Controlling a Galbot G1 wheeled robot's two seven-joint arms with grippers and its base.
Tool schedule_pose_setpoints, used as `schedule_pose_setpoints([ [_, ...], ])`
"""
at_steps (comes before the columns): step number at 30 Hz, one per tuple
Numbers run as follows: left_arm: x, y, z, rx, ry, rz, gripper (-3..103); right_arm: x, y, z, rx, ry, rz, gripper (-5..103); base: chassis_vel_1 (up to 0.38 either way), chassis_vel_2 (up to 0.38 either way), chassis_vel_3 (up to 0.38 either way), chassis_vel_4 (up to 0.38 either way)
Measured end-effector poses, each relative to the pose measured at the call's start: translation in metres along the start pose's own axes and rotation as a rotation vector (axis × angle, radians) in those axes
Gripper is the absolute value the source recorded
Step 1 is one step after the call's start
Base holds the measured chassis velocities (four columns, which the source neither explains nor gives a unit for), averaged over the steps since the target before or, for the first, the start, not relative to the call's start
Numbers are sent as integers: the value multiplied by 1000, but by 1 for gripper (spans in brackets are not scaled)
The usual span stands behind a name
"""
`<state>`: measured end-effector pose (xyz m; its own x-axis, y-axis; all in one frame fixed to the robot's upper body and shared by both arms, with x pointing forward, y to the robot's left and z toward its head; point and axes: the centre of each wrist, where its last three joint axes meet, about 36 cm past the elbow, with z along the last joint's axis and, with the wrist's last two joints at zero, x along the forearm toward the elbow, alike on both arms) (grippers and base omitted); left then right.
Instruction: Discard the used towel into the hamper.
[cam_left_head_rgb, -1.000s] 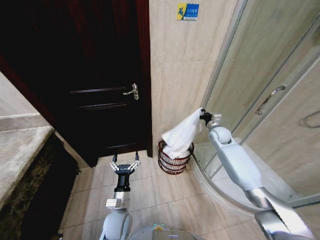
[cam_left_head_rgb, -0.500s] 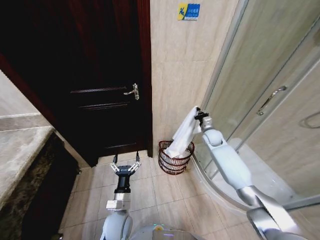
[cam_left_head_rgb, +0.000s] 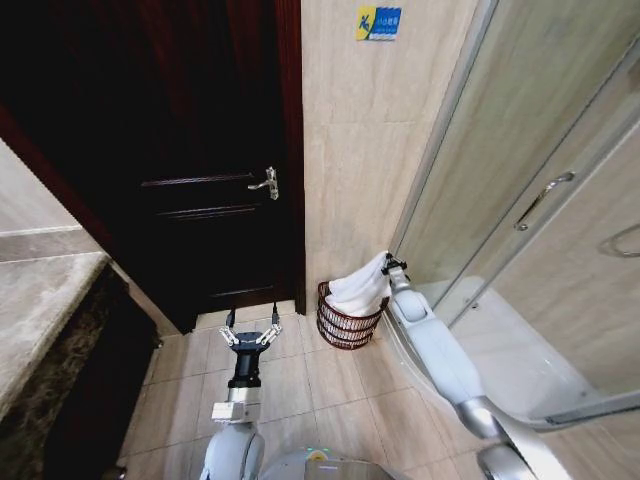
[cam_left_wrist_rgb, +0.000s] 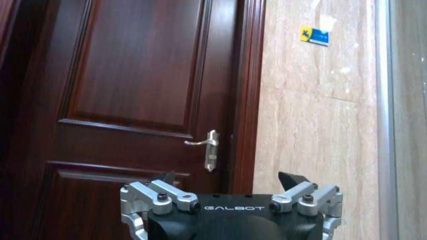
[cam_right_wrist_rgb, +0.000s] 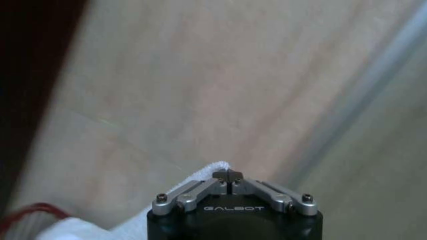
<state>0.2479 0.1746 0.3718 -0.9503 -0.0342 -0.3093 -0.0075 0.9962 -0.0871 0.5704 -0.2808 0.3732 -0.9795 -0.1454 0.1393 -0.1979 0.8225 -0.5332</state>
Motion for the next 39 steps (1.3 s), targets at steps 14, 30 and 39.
schedule_pose_setpoints([
  [14,3,6,-3,-7,7,5,100,-34,84,-1,-499,34,33,0,0,0,0,0],
  [30,3,16,-7,-15,6,14,100,-74,67,-51,-538,-117,253,0,0,0,0,0],
  [39,6,20,-5,-3,-4,6,100,-64,73,-43,-532,-49,199,0,0,0,0,0],
])
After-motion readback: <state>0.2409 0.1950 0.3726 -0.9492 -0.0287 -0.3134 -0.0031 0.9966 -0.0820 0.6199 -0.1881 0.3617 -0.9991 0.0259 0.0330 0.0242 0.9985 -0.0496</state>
